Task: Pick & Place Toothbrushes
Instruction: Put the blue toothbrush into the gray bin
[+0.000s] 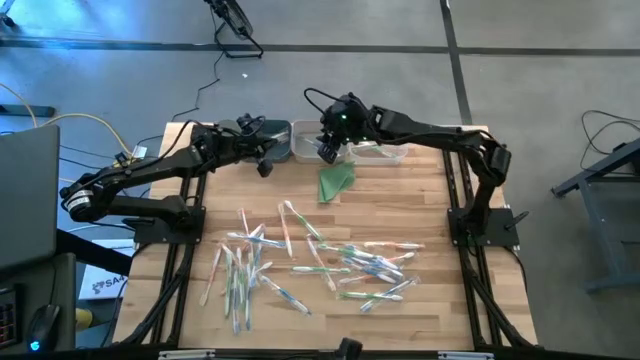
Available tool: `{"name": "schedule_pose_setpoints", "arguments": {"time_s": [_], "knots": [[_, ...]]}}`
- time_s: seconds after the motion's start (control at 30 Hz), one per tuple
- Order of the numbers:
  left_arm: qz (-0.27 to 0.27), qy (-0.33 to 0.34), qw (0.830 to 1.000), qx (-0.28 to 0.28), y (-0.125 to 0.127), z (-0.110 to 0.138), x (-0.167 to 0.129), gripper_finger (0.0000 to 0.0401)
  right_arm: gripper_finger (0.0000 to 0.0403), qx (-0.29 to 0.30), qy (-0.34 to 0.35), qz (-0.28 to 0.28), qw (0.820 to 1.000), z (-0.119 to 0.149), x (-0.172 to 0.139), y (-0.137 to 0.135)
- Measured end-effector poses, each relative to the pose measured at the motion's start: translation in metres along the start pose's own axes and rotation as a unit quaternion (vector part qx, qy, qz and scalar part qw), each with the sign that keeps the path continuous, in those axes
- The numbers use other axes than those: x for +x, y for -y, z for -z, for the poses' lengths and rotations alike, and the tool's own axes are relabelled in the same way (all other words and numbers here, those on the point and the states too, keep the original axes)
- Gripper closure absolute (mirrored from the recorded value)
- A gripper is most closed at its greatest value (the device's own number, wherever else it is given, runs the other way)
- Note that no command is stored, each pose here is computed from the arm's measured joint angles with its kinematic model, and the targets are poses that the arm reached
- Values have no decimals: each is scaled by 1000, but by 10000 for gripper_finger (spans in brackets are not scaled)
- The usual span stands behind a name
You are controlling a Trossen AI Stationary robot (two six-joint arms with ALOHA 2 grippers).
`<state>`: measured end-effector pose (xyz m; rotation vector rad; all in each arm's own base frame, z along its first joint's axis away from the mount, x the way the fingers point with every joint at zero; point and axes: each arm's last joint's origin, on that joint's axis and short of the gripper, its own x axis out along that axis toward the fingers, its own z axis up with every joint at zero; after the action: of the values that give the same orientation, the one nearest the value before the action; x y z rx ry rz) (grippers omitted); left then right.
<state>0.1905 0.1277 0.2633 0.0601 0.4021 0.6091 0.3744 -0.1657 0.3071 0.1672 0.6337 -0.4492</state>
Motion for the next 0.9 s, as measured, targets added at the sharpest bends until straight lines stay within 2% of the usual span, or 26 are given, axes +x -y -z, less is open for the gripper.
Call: {"name": "schedule_pose_setpoints", "arguments": {"time_s": [0.2, 0.43, 0.53, 0.67, 0.9], "knots": [[3, 1, 1000, 0, 0, 0, 0, 401, 282, 19, 8, 13, 1000, -6, -31, -17], [14, 4, 1000, 0, 1, 0, 0, 401, 282, 18, 8, -26, 999, -7, -55, -37], [19, 4, 1000, -1, 1, 0, 0, 401, 289, -1, -22, -20, 1000, 0, -60, -47], [44, 8, 999, 6, 3, -1, 0, 401, 308, -24, -59, 16, 998, 14, -61, -60], [132, -1, 991, 26, 8, 4, -1, 401, 350, -73, -98, 12, 992, 49, -46, -80]]}}
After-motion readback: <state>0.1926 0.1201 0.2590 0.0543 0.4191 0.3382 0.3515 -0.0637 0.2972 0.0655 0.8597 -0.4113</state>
